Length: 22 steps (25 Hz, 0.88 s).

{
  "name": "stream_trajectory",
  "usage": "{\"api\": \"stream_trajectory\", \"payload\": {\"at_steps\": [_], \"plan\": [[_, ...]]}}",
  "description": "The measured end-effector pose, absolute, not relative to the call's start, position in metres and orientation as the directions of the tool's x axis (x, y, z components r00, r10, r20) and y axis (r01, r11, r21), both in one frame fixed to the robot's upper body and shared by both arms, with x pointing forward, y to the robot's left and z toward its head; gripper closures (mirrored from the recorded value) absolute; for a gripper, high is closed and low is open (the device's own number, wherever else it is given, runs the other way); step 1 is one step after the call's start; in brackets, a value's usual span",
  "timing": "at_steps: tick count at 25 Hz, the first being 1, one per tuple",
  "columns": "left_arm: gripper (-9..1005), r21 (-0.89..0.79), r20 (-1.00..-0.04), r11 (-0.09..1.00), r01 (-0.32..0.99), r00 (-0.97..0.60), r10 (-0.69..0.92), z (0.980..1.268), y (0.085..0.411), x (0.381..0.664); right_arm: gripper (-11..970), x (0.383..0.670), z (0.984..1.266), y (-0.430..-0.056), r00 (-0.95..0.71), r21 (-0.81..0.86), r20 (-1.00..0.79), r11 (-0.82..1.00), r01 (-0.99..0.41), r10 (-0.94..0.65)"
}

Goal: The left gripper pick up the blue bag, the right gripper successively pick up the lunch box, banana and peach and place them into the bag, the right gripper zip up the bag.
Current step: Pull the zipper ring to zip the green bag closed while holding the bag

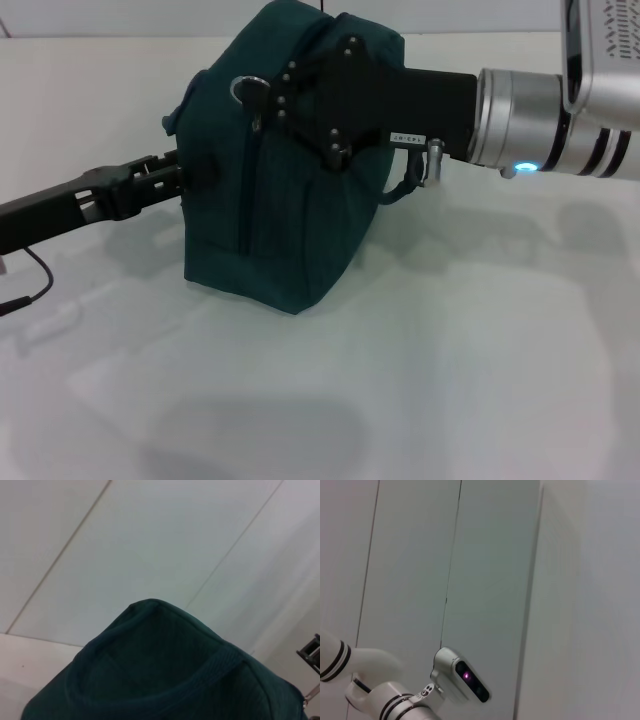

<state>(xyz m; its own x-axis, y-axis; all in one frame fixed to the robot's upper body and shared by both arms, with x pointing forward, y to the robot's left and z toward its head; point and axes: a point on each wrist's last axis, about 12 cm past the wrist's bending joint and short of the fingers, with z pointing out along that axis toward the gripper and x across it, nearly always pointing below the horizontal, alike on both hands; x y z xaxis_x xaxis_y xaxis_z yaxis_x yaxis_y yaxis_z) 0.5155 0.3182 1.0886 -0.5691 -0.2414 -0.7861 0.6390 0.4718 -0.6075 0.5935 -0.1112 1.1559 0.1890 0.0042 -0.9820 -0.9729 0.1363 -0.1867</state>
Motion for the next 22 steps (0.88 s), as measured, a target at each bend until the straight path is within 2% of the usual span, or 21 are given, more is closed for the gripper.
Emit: {"api": "stream_trajectory", "payload": {"at_steps": [6,17,22], "plan": [[216,-0.612,-0.784,0.474,0.633,-0.566,-0.255,1.087,0.319,0.513,947,0.591,1.153,-0.115,0.177,-0.173,-0.984,0.146,-0.974,0.012],[639,-0.632,-0.772,0.448,0.632,-0.566,-0.29,1.08,0.306,0.51,946,0.586,1.146,-0.126,0.152,-0.144,-0.988,0.18,-0.973,0.03],[698,-0.631,-0.774,0.431,0.645,-0.565,-0.286,1.077,0.3,0.509,946,0.586,1.144,-0.129,0.142,-0.131,-0.989,0.199,-0.971,0.042]]}}
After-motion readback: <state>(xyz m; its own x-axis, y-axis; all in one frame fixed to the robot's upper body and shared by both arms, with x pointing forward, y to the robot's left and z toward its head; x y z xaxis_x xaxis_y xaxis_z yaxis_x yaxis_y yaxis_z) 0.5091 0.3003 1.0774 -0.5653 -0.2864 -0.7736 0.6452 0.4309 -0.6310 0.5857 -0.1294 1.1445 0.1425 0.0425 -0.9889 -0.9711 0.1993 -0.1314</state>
